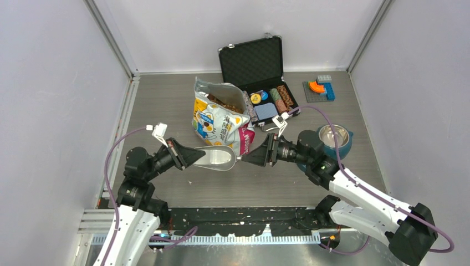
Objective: Serve the pet food
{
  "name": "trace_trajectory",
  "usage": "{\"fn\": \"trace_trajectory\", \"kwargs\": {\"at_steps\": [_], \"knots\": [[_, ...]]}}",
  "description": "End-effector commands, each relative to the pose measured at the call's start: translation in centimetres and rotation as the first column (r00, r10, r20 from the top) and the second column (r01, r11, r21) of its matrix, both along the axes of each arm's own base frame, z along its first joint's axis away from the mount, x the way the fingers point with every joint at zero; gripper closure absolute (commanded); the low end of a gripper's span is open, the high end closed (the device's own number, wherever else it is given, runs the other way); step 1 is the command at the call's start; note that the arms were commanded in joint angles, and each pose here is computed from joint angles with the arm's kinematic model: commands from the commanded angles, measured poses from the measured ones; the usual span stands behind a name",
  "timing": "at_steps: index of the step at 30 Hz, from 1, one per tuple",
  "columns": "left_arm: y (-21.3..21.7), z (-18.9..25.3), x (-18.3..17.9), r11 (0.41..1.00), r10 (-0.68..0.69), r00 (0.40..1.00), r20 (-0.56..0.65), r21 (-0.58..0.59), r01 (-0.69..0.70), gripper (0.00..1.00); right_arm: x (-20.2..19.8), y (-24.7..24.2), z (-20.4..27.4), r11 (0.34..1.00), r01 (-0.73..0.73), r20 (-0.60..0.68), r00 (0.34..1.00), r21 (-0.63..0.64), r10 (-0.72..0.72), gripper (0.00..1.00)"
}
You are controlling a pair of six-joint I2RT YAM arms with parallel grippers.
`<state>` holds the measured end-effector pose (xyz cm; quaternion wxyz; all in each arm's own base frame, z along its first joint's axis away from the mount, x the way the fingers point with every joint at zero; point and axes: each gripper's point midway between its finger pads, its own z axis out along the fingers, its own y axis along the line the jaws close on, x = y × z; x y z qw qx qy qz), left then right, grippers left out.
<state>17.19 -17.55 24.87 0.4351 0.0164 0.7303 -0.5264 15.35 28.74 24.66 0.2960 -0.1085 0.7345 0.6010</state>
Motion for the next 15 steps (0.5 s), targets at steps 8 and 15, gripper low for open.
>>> {"fn": "trace_trajectory", "kwargs": {"at_steps": [8,15], "knots": [[0.6,2.9,0.9,0.998,0.057,0.995,0.084,-0.006,-0.057,1.00,0.0,0.6,4.1,0.993,-0.033,0.082,0.996,0.118,0.023,0.52],[0.6,2.7,1.4,0.998,0.069,0.996,0.055,-0.004,-0.069,1.00,-0.2,0.5,4.6,0.991,-0.040,0.094,0.995,0.128,0.028,0.52]]}}
